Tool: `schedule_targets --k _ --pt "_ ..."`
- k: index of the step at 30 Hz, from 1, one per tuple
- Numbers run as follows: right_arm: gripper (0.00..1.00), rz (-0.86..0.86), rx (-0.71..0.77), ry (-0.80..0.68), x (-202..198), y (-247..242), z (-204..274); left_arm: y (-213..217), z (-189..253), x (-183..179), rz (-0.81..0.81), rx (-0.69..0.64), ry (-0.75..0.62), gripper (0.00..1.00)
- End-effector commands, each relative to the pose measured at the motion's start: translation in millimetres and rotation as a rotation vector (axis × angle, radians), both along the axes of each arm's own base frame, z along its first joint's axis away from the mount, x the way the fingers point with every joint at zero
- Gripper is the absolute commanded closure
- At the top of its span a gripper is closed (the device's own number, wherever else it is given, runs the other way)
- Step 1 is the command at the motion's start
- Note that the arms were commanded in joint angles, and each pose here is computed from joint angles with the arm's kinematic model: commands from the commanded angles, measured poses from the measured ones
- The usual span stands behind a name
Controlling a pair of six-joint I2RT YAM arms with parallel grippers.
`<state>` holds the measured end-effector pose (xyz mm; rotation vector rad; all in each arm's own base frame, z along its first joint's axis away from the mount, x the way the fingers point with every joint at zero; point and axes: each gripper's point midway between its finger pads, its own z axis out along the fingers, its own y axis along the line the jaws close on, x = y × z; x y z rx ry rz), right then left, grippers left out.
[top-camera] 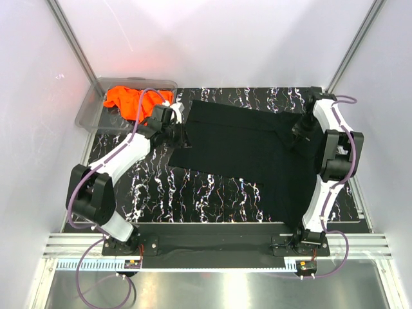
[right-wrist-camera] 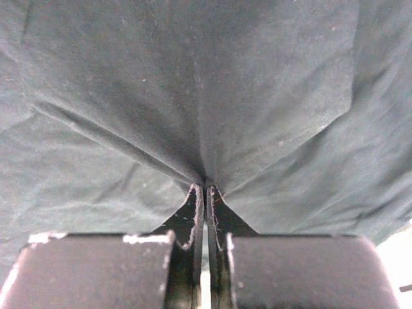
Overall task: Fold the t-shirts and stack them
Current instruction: Fold the tshirt
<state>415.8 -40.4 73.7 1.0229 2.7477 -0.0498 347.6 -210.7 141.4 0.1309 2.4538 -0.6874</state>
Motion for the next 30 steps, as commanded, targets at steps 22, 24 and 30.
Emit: schedule_targets --k 22,24,30 --pt "0.39 -0.128 0.023 -0.193 15 12 37 -56 18 128 0.070 -0.207 -0.058 0.80" --pt "0.29 -0.071 -0.049 -0.251 31 -7 51 -63 10 143 0.091 -0.235 -0.057 0.79" --pt "0.21 0.008 -0.173 -0.390 85 -67 60 -84 1 180 0.133 -0.367 -0.090 0.74"
